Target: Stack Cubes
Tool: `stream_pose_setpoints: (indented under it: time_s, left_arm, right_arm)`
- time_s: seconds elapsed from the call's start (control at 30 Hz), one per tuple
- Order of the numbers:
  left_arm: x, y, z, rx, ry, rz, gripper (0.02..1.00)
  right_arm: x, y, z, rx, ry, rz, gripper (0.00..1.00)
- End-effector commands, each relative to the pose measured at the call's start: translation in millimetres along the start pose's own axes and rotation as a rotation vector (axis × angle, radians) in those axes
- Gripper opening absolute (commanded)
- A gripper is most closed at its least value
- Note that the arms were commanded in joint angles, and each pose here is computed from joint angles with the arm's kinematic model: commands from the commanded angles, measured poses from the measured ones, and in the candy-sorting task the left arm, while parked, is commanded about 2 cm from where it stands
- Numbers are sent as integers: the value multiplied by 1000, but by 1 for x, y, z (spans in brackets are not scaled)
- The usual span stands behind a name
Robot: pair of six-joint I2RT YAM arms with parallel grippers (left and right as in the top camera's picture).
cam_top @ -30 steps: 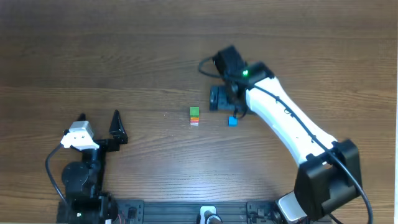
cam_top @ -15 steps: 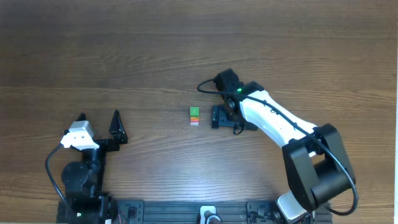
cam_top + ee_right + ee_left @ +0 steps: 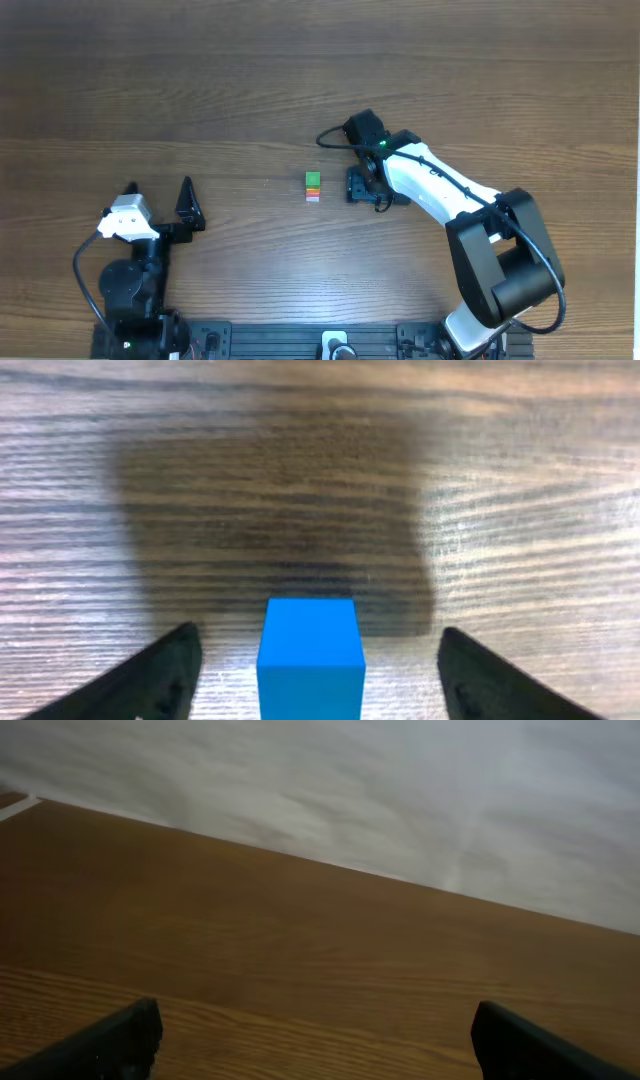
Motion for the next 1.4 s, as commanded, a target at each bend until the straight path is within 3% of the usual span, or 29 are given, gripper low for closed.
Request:
stream_pose_setpoints:
  time_s: [0.03,0.77,1.03,1.17,1.4]
  left_arm:
    - [0,0,-2,4,-14,-7,1000]
    - [0,0,-2,4,-14,-7,1000]
    - [0,0,-2,4,-14,-7,1000]
    - [0,0,-2,4,-14,-7,1000]
    - [0,0,-2,4,-14,-7,1000]
  right_arm:
    - [-6,-5,2,-3,4,-23,654]
    - [-4,-6,3,-4,3,-13,270]
    - [-2,-1,5,-7,1,-6,194]
    - [2,21,13,-19,-3,2,176]
    - [32,99,34,-91,46,41,132]
Point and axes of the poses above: each gripper's point midway between its finger pads, its own y axis back along the fingers, its own x axis along the line the jaws close on, z = x × y, the point moved 2 cm from there along y, back along the fingers, and after that the axes turned 4 degrees about -y, right-handed, at the moved point
